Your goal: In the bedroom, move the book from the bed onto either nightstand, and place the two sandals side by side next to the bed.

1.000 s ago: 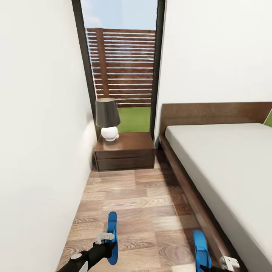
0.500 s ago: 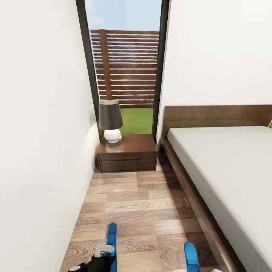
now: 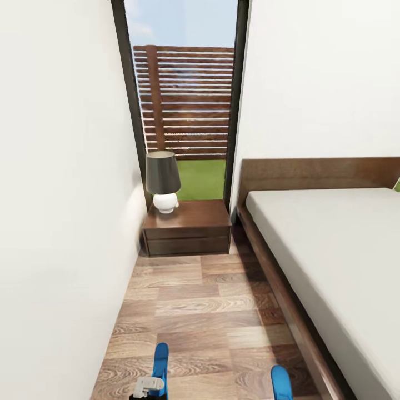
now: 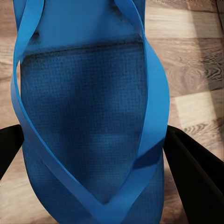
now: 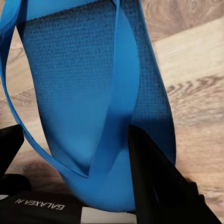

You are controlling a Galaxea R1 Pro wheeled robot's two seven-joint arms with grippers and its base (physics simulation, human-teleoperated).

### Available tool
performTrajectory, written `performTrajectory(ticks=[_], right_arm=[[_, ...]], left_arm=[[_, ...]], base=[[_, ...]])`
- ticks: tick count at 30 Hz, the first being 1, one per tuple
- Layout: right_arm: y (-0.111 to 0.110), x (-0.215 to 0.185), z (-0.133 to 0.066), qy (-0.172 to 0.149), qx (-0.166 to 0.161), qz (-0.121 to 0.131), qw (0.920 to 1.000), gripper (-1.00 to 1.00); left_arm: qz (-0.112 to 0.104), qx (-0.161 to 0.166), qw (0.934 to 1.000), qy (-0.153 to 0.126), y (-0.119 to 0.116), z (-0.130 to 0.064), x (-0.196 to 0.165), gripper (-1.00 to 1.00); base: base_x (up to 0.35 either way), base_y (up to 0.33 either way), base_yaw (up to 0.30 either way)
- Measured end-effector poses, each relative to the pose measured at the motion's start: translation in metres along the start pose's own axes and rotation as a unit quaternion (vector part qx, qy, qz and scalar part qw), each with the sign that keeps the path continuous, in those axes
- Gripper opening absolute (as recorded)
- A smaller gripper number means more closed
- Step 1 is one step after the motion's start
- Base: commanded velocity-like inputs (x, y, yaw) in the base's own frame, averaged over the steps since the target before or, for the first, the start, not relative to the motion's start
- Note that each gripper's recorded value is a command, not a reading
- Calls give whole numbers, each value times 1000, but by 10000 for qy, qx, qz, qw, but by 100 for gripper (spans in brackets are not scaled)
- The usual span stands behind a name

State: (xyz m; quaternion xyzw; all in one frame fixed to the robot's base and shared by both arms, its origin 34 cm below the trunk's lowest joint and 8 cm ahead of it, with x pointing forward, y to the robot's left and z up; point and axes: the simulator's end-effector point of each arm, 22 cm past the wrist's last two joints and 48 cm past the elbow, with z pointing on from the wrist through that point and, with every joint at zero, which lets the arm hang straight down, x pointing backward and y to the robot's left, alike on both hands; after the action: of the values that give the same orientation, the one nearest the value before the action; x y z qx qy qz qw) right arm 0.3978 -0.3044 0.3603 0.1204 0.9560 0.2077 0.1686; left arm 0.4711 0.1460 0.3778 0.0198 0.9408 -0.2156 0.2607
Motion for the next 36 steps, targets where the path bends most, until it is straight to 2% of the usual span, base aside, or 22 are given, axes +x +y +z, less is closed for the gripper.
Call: performTrajectory(ticks=[36], right_arm=[[32,-29,-57,-15,-4,28,10000,-100]], left_arm=[[-24,-13,10000,11,-26,-50,-43,-100]], base=[[0,0,0]])
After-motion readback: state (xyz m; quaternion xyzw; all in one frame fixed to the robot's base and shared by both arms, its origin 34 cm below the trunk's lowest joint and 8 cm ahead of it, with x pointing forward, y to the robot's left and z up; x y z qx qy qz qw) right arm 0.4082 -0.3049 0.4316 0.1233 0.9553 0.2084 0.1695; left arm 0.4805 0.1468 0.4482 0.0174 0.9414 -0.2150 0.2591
